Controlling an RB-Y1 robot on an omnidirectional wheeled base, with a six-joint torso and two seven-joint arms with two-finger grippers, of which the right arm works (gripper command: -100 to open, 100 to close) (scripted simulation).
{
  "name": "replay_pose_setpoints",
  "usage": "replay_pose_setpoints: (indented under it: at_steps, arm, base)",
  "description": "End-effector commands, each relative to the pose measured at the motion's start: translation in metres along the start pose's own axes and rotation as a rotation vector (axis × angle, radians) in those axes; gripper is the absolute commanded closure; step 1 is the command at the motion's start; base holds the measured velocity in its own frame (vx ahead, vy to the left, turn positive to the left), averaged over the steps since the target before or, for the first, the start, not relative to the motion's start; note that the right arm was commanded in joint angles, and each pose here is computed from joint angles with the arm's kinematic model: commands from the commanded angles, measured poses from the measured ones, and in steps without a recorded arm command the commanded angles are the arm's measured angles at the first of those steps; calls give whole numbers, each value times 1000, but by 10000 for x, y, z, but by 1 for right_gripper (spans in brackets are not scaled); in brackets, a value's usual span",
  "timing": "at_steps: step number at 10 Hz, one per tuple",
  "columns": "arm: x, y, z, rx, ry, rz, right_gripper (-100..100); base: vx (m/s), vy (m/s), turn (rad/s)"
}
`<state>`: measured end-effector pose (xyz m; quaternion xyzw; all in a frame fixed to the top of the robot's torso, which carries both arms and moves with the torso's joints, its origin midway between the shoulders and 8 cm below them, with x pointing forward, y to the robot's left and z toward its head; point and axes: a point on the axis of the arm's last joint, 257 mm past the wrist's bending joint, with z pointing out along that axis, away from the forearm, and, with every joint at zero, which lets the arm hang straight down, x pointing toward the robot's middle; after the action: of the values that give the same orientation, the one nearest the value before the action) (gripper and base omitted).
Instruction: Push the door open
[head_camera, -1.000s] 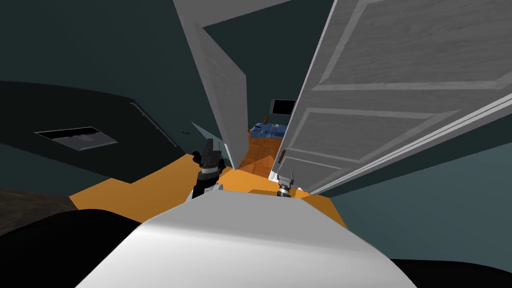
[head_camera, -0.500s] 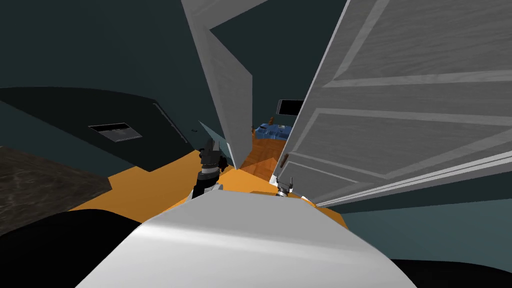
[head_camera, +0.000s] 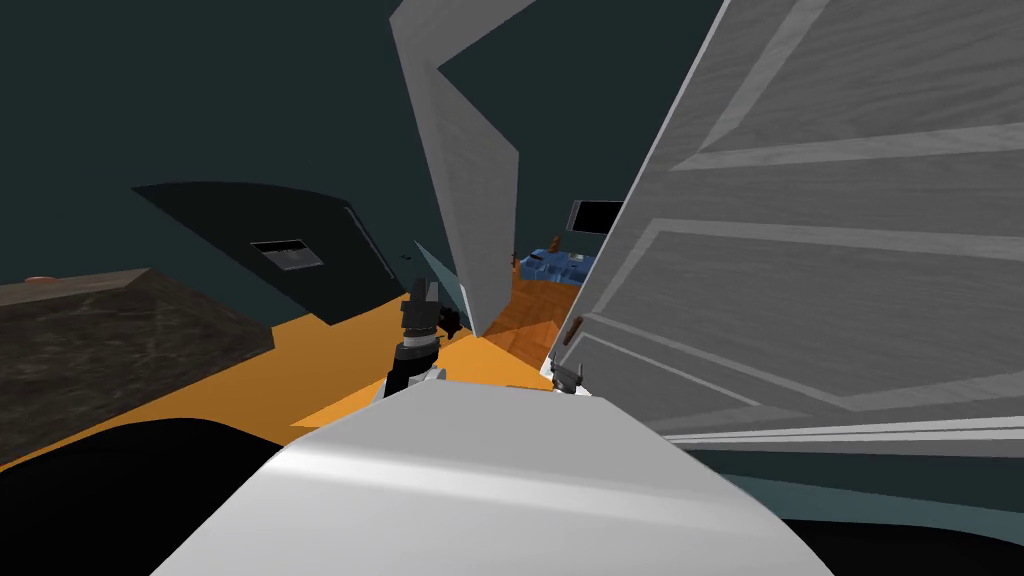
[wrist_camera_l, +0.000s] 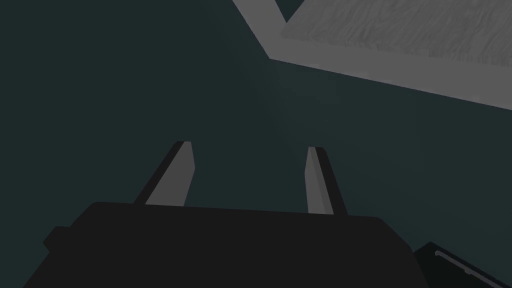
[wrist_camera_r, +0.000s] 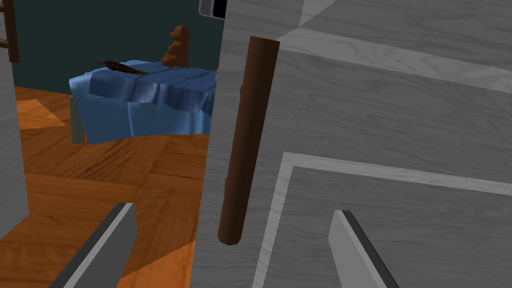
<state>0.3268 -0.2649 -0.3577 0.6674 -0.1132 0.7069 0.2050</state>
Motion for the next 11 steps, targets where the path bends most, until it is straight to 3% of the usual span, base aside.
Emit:
replay_pose_setpoints:
  at_steps: [1,6,7,8,11]
  arm:
    - [-100,22,-83,-19,-26,35,-100]
    - [-307,10,-260,-63,-84,107,-100]
    - [-268,0,-219,-55,-76,95,-100]
    - [-297,111,-168,-49,-67,74,-100]
    - [-324,197,-107,-48,-63,62,-100]
  base:
    - [63,-150,213]
    - [39,-103,152]
    - [12,-58,42]
    - [89,-45,4]
    - [170,-85,17]
